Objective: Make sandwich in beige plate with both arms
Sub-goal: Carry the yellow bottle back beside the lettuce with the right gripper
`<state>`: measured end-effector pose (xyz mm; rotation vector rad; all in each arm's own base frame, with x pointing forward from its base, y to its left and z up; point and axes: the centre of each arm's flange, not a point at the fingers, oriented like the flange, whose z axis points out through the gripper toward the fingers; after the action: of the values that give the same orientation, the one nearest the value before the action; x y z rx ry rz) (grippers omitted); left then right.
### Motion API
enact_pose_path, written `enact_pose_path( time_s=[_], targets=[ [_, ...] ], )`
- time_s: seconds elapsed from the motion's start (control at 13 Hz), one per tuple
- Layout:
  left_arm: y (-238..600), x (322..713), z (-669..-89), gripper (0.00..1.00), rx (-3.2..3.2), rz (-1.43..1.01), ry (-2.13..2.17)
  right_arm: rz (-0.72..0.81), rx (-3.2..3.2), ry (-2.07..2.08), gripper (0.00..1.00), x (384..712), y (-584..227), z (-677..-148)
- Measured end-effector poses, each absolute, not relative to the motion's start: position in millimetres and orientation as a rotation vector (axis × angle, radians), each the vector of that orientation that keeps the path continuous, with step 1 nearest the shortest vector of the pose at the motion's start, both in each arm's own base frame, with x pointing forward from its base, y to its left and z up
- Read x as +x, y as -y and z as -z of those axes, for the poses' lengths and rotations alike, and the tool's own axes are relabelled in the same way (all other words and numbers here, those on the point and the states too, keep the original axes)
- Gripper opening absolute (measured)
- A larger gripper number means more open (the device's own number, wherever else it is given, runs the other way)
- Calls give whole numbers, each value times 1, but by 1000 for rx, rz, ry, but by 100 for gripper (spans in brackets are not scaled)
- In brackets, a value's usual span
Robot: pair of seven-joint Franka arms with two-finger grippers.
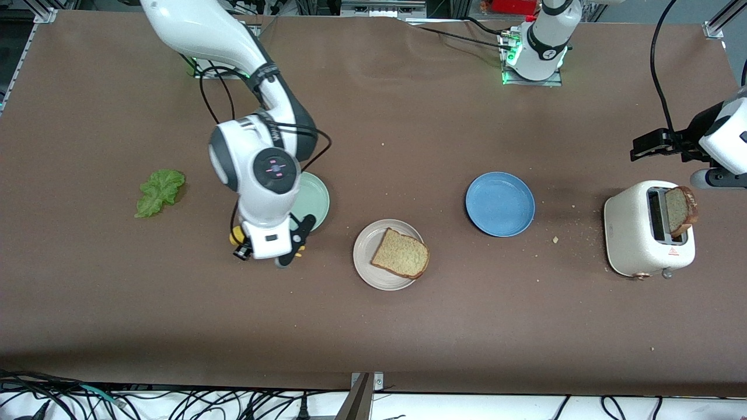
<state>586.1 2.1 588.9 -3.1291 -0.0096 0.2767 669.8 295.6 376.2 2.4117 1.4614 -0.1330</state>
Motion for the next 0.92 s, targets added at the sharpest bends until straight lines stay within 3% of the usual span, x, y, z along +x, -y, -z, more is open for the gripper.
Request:
enact_pose_path(
  time_s=[0.46, 0.92],
  targets=[
    [-2, 586, -589, 100, -3129, -277, 10, 62, 2701, -1784, 20, 692, -120, -395],
    [-2, 588, -586, 100, -3127, -280, 10, -344, 2886, -2008, 20, 651, -21, -332]
  ],
)
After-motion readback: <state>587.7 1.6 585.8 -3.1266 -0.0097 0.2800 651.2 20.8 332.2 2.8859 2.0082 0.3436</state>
